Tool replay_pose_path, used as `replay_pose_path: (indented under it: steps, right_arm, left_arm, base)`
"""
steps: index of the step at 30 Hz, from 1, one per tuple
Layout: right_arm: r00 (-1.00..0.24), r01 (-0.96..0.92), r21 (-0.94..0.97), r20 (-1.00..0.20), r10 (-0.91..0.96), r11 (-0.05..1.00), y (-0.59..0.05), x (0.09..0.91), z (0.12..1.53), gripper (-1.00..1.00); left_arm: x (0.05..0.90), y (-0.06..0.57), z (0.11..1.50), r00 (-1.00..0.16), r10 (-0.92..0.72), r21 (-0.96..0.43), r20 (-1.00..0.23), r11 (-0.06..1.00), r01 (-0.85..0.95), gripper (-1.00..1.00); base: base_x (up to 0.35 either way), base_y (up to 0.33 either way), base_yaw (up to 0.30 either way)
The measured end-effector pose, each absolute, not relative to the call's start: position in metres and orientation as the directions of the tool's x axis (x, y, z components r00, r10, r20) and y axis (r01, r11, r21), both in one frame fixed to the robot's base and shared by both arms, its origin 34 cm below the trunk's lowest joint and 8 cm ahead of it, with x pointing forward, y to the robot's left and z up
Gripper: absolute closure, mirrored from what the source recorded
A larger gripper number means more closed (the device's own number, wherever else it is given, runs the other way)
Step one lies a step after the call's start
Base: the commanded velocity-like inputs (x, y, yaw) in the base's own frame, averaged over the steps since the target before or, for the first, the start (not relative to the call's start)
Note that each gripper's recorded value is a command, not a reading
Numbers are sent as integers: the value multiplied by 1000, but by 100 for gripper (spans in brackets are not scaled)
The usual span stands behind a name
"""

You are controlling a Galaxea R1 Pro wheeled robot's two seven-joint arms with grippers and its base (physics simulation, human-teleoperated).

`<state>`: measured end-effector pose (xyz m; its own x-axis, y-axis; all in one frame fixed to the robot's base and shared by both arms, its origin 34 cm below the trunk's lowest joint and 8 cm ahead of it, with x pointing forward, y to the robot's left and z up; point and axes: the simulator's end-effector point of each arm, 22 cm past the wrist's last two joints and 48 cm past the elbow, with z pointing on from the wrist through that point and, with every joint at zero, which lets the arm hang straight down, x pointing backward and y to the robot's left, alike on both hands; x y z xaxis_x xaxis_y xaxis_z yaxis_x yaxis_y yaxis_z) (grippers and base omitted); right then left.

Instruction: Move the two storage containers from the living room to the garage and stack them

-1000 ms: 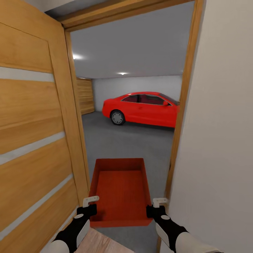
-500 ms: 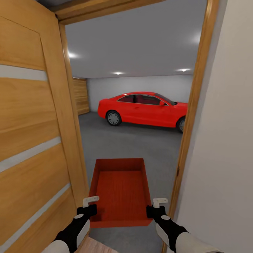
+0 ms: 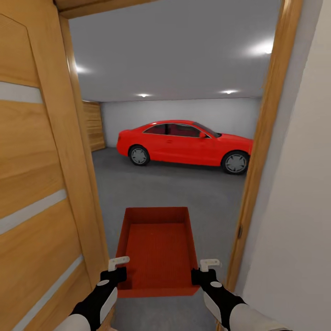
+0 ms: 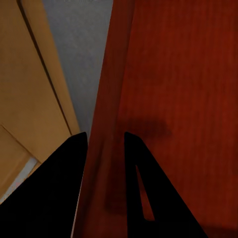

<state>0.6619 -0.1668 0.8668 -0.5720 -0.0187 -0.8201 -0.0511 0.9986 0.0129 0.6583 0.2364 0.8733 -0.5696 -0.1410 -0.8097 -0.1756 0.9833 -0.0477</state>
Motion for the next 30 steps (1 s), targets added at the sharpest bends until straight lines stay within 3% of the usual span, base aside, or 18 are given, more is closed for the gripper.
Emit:
replay_pose_path:
  steps: [7,23,30]
  right_arm:
    - [-570,-51,13,-821,-19,999,-167,662,867,100]
    - [-569,-51,12,-822,-19,999,-167,662,868,100]
    - [-569,-51,12,-822,-19,999,-167,662,867,100]
  left_arm:
    - [658,237,874,-568,-141,-48,-811,983,-176,100]
    - [659,237,874,-567,-141,-48,-811,983,-175,100]
    - [659,237,874,-567,-141,-48,-811,983,-176,100]
  base:
    - [220,187,-17]
    - [220,187,-220]
    - [220,187,-29]
